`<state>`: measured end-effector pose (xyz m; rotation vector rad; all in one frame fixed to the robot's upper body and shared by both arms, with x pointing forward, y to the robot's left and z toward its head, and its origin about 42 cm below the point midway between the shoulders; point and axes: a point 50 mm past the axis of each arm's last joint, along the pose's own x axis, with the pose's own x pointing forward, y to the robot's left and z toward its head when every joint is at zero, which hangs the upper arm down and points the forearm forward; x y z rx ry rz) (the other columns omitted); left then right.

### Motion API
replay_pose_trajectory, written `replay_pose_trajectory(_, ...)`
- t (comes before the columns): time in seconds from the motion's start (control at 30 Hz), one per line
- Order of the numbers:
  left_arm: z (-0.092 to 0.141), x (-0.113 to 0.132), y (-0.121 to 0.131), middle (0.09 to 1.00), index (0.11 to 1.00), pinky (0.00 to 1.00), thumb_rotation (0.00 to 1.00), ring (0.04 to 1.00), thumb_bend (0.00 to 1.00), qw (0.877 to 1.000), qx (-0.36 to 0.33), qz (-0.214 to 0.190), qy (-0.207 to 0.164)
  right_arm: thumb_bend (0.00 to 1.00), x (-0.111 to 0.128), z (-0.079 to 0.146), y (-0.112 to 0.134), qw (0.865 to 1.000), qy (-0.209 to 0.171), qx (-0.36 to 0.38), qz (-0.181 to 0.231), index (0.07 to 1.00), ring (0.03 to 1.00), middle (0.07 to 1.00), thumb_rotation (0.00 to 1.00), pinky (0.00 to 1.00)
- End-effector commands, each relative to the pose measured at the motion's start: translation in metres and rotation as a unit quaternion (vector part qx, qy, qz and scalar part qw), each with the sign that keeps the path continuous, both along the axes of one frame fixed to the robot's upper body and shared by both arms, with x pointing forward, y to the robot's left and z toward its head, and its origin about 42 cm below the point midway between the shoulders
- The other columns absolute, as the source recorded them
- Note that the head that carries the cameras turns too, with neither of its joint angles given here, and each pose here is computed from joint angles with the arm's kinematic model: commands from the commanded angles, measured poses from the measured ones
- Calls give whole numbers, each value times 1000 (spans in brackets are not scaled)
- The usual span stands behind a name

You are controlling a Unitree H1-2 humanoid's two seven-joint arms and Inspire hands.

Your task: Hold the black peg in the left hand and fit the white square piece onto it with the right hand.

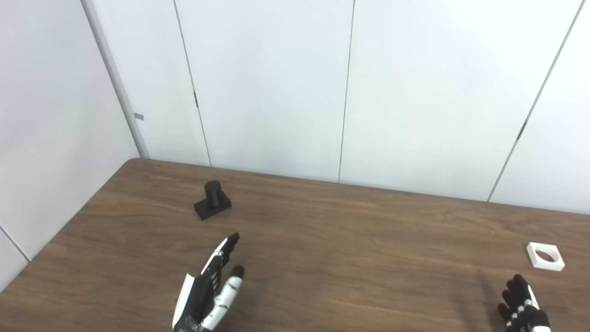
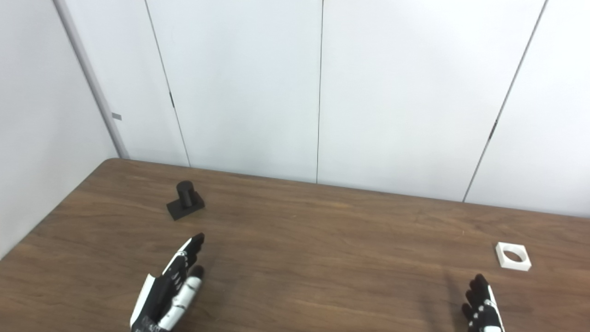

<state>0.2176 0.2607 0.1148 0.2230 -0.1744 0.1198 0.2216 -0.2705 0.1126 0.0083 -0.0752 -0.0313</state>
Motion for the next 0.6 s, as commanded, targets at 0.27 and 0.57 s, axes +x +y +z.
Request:
replay_pose_trajectory(0.27,36,10,27,901,870,834,184,893,747,985,134,112,9,548,-17,-17,-5,999,32,-12,-8,983,1000,996,1000,1000)
replay_pose_trajectory(0.57,63,40,64,954,901,911,305,960,807,961,225,160,34,523,-17,-18,-5,999,34,-7,-7,982,1000,991,1000,1000)
